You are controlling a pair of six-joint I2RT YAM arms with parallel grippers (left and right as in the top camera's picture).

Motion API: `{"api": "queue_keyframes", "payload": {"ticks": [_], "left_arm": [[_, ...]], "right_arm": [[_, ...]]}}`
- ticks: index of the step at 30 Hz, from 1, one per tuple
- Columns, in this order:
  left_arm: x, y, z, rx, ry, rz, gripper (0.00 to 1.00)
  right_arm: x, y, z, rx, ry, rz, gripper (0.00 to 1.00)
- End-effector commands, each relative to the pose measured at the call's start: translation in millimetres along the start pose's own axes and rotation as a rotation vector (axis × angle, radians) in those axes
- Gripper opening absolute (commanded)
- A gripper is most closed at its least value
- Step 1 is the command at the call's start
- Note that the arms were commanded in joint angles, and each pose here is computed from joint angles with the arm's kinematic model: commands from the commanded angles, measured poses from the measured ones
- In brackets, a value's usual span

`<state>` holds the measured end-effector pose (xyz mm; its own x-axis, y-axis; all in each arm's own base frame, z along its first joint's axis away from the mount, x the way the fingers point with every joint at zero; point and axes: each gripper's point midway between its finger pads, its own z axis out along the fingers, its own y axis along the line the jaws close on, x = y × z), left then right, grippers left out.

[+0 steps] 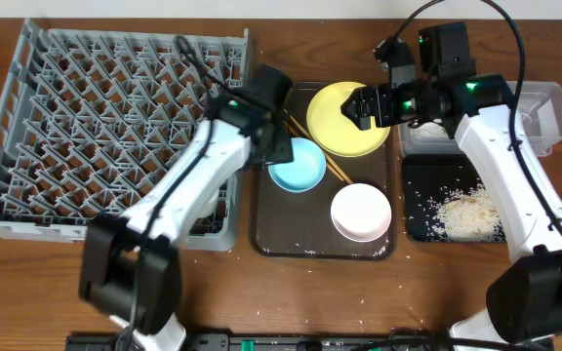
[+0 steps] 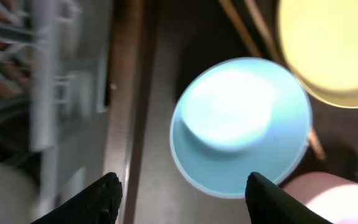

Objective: Sort waste into correct bins and load items into the dishwasher
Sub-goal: 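Reach the left gripper to the light-blue bowl and grasp its rim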

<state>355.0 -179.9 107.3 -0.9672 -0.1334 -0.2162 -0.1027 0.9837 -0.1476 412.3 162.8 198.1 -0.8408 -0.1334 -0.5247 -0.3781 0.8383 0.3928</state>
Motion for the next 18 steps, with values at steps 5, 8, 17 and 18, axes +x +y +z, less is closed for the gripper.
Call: {"api": "queue_keyframes", "payload": {"ticks": [5,8,17,18], "left_arm": [[3.1,-5.4,29.7,-0.012,0.046,0.026,0.65],[6.6,-3.3,43.3,-0.029,0.073,0.026,0.64],[22.2,-8.0,77.6,-0.010,0.174,0.020,0.47],[22.7,-7.9,79.1,-0.011,0.177,0.020,0.46]], "right_arm": [[-0.8,0.7,-0.6,-0.005,0.000,0.010,0.90],[-0.9,0.7,-0.6,-0.005,-0.001,0.010,0.90],[-2.2,-1.2,-1.3,-0.003,-0.006,0.012,0.84],[-3.5,-2.8,-2.2,-0.001,-0.011,0.014,0.81]]}}
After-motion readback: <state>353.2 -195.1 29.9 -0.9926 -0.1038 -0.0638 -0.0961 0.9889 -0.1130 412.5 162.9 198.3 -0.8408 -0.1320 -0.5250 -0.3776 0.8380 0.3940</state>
